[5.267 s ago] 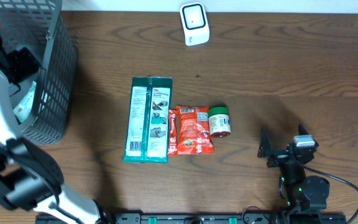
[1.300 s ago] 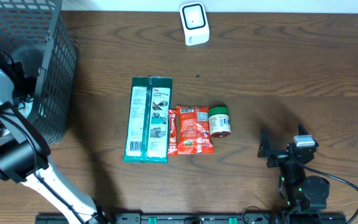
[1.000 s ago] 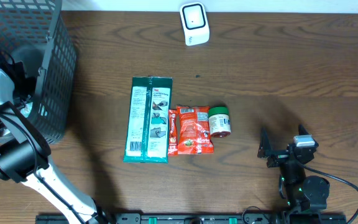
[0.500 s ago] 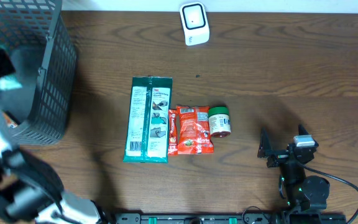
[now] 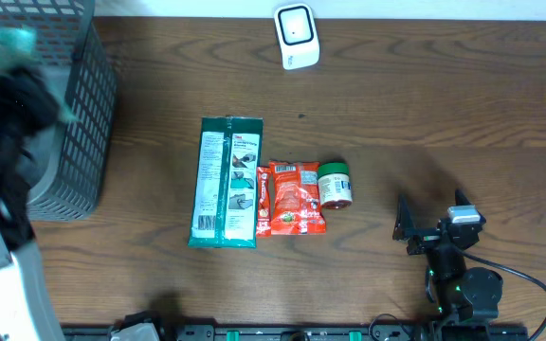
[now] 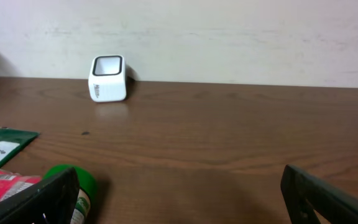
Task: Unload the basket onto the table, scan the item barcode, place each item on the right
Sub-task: 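Carry the wipes pack out and lower it onto the glove pack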
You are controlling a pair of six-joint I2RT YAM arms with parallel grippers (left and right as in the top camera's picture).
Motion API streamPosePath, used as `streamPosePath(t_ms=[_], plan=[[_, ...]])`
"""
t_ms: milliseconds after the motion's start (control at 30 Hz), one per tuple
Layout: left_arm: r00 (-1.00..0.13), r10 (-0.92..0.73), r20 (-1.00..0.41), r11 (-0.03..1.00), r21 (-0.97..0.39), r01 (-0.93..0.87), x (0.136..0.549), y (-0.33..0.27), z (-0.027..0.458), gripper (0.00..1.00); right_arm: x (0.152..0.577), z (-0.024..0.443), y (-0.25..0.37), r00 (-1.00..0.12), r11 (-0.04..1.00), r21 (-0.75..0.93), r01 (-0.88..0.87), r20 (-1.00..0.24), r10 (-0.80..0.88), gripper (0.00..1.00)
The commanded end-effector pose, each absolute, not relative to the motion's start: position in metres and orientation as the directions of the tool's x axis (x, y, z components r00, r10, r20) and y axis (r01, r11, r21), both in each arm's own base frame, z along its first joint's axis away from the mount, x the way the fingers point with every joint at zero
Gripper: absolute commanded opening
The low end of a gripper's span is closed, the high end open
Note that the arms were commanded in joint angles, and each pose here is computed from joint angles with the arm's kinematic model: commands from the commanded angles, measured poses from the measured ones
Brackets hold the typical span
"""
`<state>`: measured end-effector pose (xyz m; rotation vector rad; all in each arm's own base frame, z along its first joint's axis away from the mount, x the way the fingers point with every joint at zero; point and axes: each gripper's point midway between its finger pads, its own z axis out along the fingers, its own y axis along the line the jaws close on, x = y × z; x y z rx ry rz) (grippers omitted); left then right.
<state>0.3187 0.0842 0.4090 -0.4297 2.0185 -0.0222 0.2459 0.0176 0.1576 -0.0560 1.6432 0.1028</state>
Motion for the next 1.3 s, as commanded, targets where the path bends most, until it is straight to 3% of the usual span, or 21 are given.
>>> streamPosePath(t_ms=[0,133,200,500,933,1133,1267], plan=[[-0.526,-0.368,-0.767,0.930,-0.295,-0.221,0.316,0.035,0.381,0.52,0.246,0.157,0.015,-0.077,0.996,0.036,-0.087,-0.997,0.029,0.99],[-0.717,-0.287,-0.636,0.951,-0.279,-0.133,0.313,-0.014,0.320,0.52,0.246,0.157,0.015,-0.077,0.996,0.036,-0.087,-0.997,0.029,0.99],[-0.818,-0.241,-0.522,0.957,-0.268,-0.111,0.313,-0.043,0.265,0.52,0.246,0.157,0.015,-0.077,0.996,0.036,-0.087,-0.997,0.029,0.99],[-0.959,-0.103,-0.263,0.971,-0.234,-0.041,0.314,-0.124,0.114,0.52,0.246,0.157,0.015,-0.077,0.996,0.036,-0.087,-0.997,0.029,0.99],[-0.988,-0.089,-0.130,0.986,-0.152,-0.069,0.319,-0.133,0.044,0.52,0.246,0.157,0.015,-0.077,0.996,0.036,-0.087,-0.997,0.029,0.99],[-0.987,-0.080,-0.143,0.985,-0.164,-0.057,0.323,-0.135,0.047,0.88,0.246,0.157,0.015,-0.077,0.996,0.036,-0.087,-0.997,0.029,0.99],[-0.978,-0.072,-0.198,0.981,-0.191,-0.033,0.336,-0.135,0.081,0.90,0.246,0.157,0.015,-0.077,0.996,0.036,-0.087,-0.997,0.029,0.99]])
